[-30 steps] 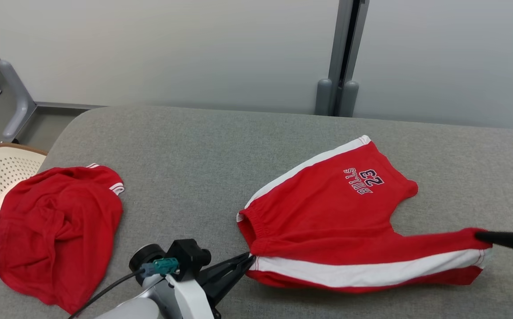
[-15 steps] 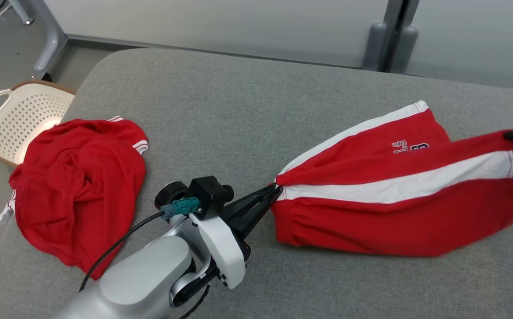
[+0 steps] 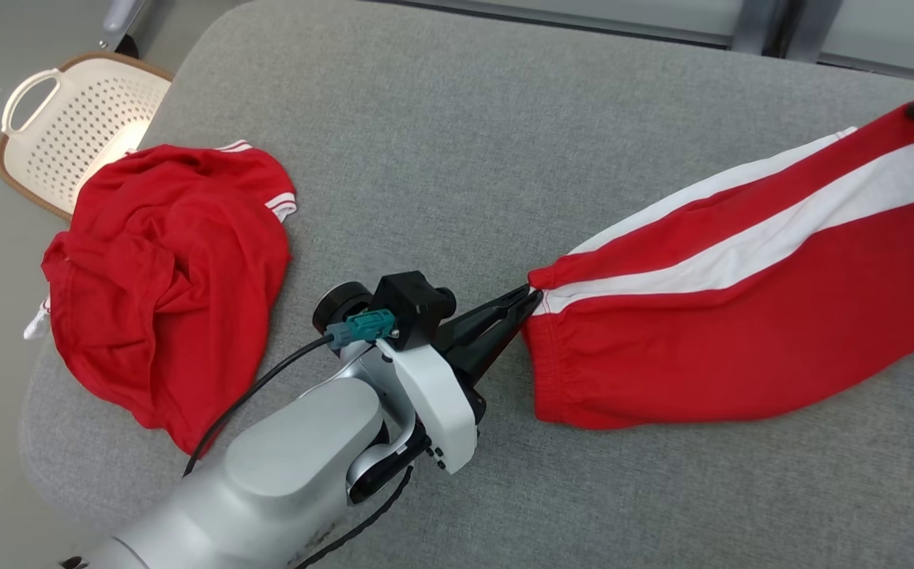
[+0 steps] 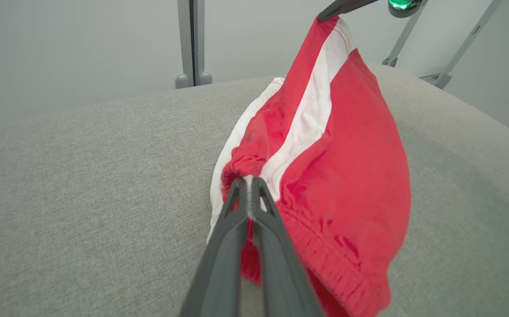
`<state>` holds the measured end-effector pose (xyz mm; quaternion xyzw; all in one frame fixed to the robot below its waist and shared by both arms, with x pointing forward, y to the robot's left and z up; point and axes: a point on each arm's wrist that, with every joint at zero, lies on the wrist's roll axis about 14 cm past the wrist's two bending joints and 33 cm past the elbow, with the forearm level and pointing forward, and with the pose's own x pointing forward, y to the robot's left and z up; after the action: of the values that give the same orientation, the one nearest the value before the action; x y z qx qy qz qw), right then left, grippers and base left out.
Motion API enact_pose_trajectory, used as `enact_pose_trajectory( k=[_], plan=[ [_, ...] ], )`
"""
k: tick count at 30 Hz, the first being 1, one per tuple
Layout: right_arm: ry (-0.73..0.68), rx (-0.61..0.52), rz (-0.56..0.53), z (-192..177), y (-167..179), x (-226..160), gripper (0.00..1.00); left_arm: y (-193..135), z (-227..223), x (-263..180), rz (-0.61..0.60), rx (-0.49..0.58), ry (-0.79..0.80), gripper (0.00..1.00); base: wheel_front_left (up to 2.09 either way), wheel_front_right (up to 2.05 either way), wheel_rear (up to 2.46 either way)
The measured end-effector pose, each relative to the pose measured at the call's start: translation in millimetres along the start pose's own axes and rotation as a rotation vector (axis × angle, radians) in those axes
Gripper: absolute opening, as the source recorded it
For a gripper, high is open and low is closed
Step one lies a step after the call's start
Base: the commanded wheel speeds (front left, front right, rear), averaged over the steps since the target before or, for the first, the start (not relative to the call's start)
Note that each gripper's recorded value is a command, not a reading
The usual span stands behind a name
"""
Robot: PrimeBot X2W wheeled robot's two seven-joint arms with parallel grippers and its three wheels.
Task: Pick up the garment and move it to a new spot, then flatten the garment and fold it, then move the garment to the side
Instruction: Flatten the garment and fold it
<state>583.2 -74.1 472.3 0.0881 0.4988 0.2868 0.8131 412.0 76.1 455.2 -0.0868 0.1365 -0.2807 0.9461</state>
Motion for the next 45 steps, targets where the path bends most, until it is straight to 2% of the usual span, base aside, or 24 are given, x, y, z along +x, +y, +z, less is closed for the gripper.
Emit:
enact_pose_trajectory(
  k=[5, 11, 24, 25, 26, 27, 28, 32, 37, 38, 41, 45],
  plan=[
    [0.004, -0.039, -0.025, 13, -1, 22, 0.00, 11, -2, 7, 0.027, -0.021, 0.006, 0.00, 0.00, 0.00, 0.00],
    [0.022, -0.059, -0.039, 12, -4, 41, 0.00, 24, 4, 11, 0.062, -0.026, -0.020, 0.00, 0.00, 0.00, 0.00],
    [-0.043, -0.041, -0.073, 17, -21, 55, 0.00, 32, -2, 15, 0.091, -0.031, -0.014, 0.00, 0.00, 0.00, 0.00],
    [-0.045, -0.041, -0.086, 17, -25, 55, 0.58, 33, -2, 16, 0.093, -0.033, -0.015, 0.00, 0.00, 0.00, 0.00],
    [-0.044, -0.048, -0.103, 16, -29, 56, 1.00, 34, -2, 15, 0.097, -0.033, -0.014, 0.20, 0.00, 0.00, 0.00],
    [-0.041, -0.054, -0.118, 14, -32, 56, 1.00, 34, -3, 15, 0.099, -0.031, -0.013, 0.80, 0.00, 0.00, 0.00],
    [-0.040, -0.053, -0.124, 13, -33, 56, 1.00, 34, -4, 14, 0.102, -0.033, -0.011, 1.00, 0.00, 0.00, 0.00],
    [-0.132, -0.062, -0.130, 24, -31, 53, 1.00, 34, -6, 12, 0.111, -0.043, -0.011, 1.00, 0.00, 0.00, 0.00],
    [-0.204, -0.079, -0.128, 18, -27, 47, 1.00, 42, 0, 4, 0.156, -0.049, -0.040, 1.00, 0.00, 0.00, 0.00],
    [-0.298, -0.093, -0.100, 27, -16, 38, 1.00, 48, 8, 0, 0.185, -0.056, -0.070, 1.00, 0.00, 0.00, 0.00],
    [-0.449, -0.135, -0.049, 37, 4, 22, 1.00, 58, 26, -6, 0.228, -0.066, -0.138, 1.00, 0.00, 0.00, 0.00],
    [-0.586, -0.183, -0.009, 26, 21, 2, 1.00, 65, 48, -18, 0.281, -0.093, -0.241, 1.00, 0.00, 0.00, 0.00]
  ],
)
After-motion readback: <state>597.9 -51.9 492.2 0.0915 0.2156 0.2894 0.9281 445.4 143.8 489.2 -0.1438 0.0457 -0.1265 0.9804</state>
